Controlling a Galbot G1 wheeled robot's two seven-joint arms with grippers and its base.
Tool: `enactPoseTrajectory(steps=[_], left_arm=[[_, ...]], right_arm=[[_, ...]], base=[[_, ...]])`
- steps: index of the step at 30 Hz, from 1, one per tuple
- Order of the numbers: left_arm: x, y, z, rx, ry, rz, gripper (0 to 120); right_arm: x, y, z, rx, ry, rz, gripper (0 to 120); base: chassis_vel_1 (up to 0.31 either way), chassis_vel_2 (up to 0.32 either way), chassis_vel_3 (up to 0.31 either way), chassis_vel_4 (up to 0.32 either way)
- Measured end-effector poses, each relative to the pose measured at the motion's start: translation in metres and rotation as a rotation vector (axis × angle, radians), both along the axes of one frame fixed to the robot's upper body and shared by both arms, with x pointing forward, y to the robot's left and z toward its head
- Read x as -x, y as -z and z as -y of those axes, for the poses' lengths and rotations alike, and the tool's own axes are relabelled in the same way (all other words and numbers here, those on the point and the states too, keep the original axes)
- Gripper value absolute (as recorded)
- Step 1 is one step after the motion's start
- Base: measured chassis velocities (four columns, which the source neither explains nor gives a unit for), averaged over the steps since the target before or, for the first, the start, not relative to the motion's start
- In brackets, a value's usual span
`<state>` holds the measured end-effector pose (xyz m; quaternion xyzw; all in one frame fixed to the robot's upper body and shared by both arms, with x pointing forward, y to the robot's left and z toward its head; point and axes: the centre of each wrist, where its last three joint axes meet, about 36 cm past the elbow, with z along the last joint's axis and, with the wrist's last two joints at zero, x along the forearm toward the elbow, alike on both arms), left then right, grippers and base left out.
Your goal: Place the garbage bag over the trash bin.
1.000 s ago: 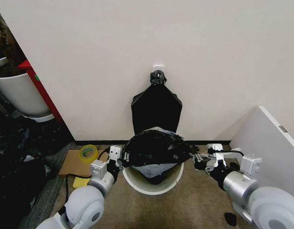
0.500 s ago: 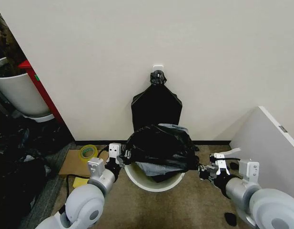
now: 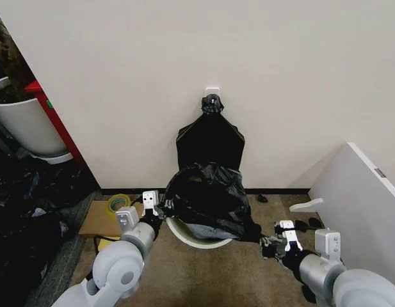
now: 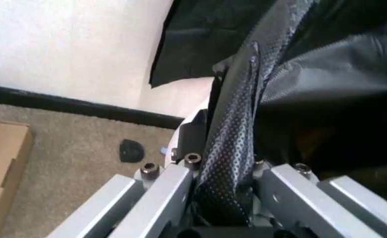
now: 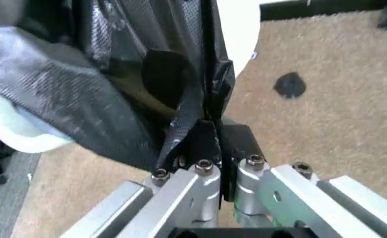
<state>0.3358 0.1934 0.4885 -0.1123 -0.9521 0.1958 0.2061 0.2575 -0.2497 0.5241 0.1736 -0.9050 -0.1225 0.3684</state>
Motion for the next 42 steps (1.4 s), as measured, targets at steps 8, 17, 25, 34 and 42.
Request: enactPoseTrajectory(steps=[8,17,25,34,42], left_arm=[[0.004,-0.004,-0.001,0.005,0.018,-0.010,0],[-0.003,0.001,-0.001,-0.017,0.006,-0.030,0],[-0.010,0.009,-0.003,-0.035,-0.015,-0.060,0],[-0.008,0.014,-0.001,-0.070,0.004,-0.057,0],[-0.002,0.014,0.006,-0.099,0.065,-0.017,0]], right_arm=[[-0.001,0.007,0.000,-0.020,0.012,-0.009,0],[0.009,-0.003,-0.002,-0.003,0.041,0.043,25],[0.008,-0.006,0.004,0.072,0.106,0.045,50],[0.005,-0.012,0.014,0.110,0.093,0.083,85],[-0.011,-0.026,0.006,-0.104,-0.210,0.109,100]], base=[[0.000,0.000,0.000,0.000],[0.000,0.000,0.000,0.000],[0.000,0.000,0.000,0.000],[0.000,0.000,0.000,0.000],[0.000,0.000,0.000,0.000]])
